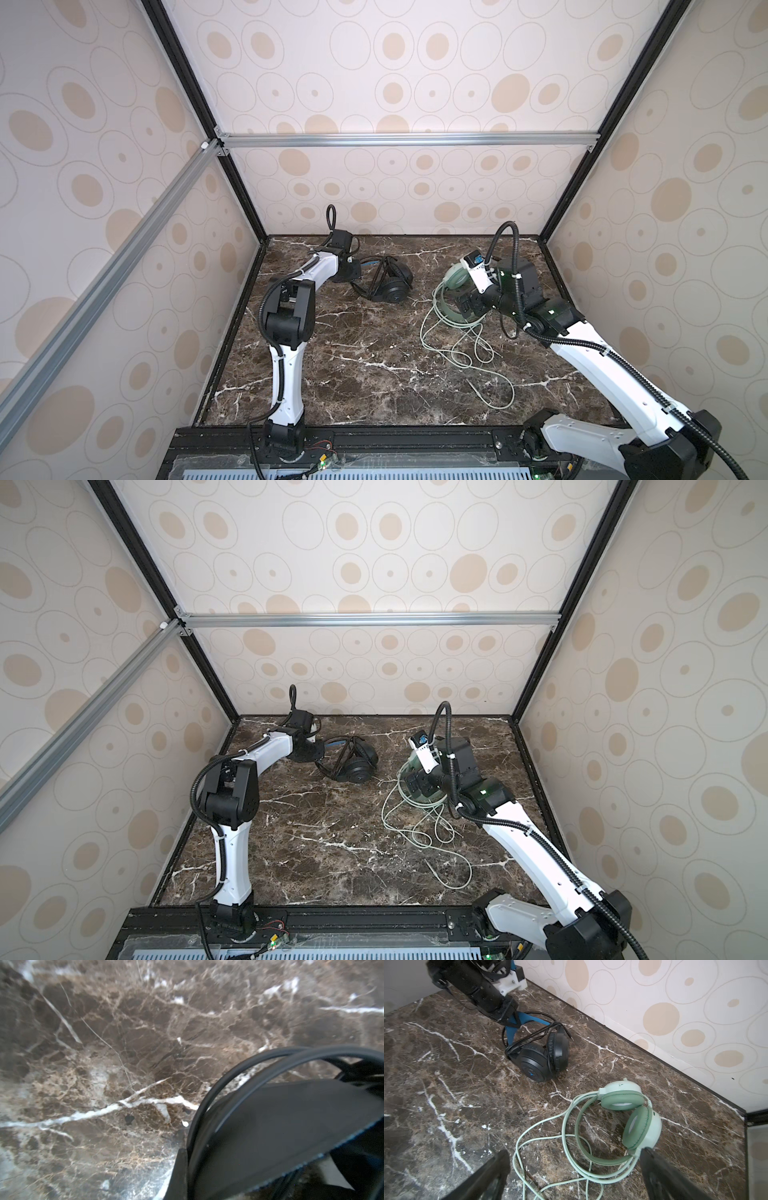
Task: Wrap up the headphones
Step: 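Set the black headphones down with the left gripper while the right gripper pulls back, then reach the left gripper over to the green headphones' headband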
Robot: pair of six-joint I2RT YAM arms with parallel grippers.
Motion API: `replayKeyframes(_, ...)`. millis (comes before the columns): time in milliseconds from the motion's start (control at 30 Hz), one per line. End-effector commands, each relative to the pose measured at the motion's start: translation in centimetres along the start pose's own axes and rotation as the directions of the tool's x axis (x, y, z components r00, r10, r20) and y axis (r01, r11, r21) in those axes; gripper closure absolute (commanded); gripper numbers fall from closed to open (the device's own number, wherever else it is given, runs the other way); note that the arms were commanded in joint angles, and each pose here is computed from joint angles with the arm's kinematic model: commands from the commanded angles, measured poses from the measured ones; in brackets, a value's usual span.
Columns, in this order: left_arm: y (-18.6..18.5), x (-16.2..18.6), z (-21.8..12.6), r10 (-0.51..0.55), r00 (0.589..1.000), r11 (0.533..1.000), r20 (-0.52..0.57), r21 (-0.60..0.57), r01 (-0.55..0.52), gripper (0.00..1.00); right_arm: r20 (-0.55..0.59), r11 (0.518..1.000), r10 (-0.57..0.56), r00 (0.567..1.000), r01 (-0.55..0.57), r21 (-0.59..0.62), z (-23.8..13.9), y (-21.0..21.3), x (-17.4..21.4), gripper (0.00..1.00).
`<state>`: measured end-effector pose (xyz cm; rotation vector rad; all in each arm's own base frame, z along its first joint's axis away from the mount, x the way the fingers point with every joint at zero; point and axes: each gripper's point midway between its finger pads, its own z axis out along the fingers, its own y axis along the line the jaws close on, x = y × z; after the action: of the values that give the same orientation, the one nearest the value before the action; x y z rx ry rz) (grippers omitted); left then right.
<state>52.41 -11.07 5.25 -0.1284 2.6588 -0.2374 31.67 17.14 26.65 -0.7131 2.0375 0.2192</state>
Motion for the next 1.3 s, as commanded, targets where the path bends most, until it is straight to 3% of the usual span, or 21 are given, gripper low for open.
replayKeyframes(0, -1.0, -2.8, -1.1, -0.047, 0.995, 0.997, 0.092, 0.058, 0.041, 0.97, 0.048, 0.999, -0.003, 0.999, 0.005, -0.047, -1.0, 0.7, -1.5, 0.0)
replayKeyframes(467, 0.3, -0.7, 0.0, -0.126, 0.988, 0.992, 0.094, 0.035, 0.123, 0.72, 0.063, 0.998, -0.024, 0.998, 0.028, -0.055, -0.4, 0.8, -2.4, 0.0)
replayKeyframes(600, 0.1, -1.3, -0.9, -0.13, 0.985, 0.991, 0.11, 0.041, 0.127, 0.44, 0.063, 0.998, -0.03, 0.998, 0.033, -0.051, -0.3, 0.8, -2.2, 0.0)
replayKeyframes(700, 0.1, -1.7, -1.8, -0.129, 0.984, 0.992, 0.121, 0.034, 0.126, 0.29, 0.066, 0.998, -0.035, 0.997, 0.038, -0.042, -0.2, 0.6, -2.3, 0.0)
replayKeyframes(900, 0.3, -2.5, -4.3, -0.118, 0.982, 0.993, 0.146, 0.011, 0.118, 0.21, 0.072, 0.998, -0.044, 0.996, 0.047, -0.038, 0.3, 0.5, -2.6, 0.0)
replayKeyframes(1067, -0.5, -1.4, -8.5, -0.078, 0.985, 0.997, 0.156, -0.013, 0.081, 0.16, 0.051, 0.999, -0.036, 0.998, 0.035, 0.028, 0.6, -0.7, -2.3, 0.0)
replayKeyframes(1267, -9.8, 2.8, -14.4, 0.032, 0.984, 0.995, 0.175, 0.089, -0.048, 0.16, 0.024, 0.99, 0.008, 1.0, -0.011, 0.141, 1.0, -3.0, -1.7, 0.0)
